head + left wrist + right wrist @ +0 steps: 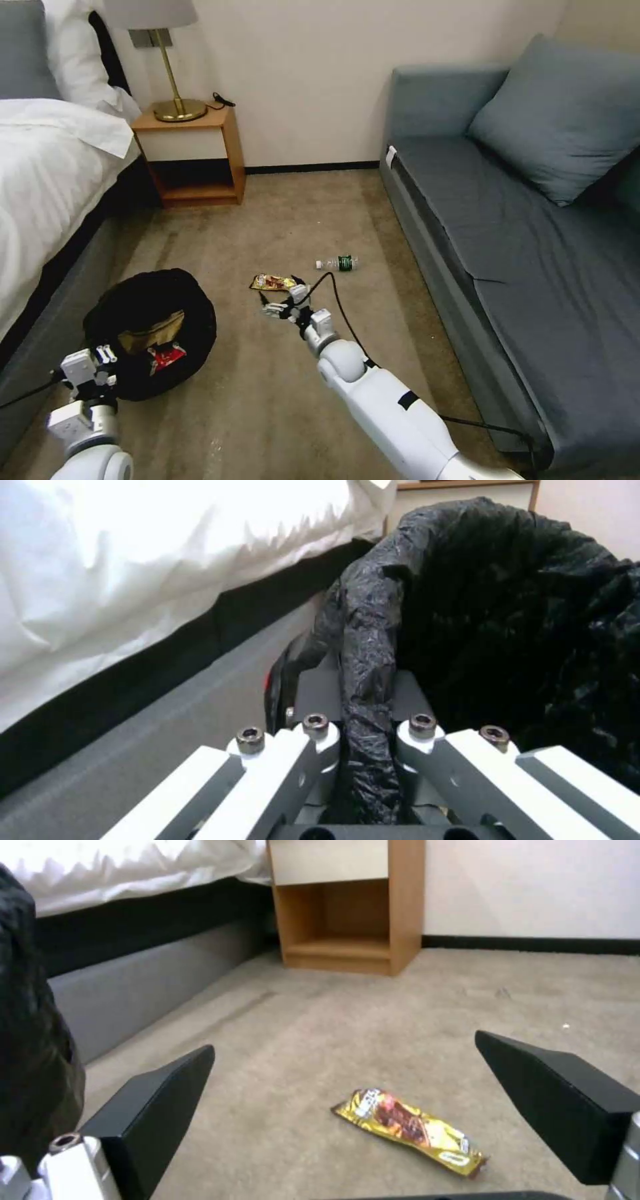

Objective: Pick up the trash bin, then pick up the garbage on the floor and place it into the trash bin.

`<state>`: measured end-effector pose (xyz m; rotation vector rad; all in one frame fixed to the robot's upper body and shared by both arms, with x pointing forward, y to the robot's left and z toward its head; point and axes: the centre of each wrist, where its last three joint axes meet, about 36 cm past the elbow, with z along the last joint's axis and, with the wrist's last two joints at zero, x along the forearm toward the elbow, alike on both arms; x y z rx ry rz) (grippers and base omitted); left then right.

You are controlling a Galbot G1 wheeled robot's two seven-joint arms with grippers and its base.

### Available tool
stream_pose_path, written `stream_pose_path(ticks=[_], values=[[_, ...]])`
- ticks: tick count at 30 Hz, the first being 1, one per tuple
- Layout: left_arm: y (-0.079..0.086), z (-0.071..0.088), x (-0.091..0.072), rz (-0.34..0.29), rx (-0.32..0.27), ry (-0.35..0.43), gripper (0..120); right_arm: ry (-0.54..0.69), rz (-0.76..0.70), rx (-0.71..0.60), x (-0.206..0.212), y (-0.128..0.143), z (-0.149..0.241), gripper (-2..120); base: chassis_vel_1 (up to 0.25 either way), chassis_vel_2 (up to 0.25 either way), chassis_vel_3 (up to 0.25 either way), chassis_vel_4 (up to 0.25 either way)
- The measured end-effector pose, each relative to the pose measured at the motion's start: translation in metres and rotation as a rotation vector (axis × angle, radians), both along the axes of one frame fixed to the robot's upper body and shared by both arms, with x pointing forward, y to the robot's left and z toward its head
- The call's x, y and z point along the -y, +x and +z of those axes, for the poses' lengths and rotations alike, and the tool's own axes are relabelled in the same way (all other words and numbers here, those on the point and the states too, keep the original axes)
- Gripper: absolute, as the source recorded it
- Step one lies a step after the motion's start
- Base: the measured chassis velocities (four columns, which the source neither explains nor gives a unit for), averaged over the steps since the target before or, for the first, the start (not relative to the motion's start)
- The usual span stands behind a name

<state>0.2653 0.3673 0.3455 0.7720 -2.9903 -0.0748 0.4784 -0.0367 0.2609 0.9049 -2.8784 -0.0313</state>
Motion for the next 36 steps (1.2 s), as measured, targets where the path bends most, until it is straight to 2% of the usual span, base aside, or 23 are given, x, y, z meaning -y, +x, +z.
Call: stream_pose_path(ticks=[20,36], values=[[-0.001,-0.003,0.004,-0.003,-0.001,0.009,6,-0.007,0.014,-0.003,0.003,0.001,-0.012,100,0.0,0.0,0.0,0.0],[-0.002,-0.005,0.007,-0.008,-0.005,0.009,6,-0.014,0.021,0.011,0.003,0.004,-0.014,100,-0.048,0.054,0.053,-0.057]])
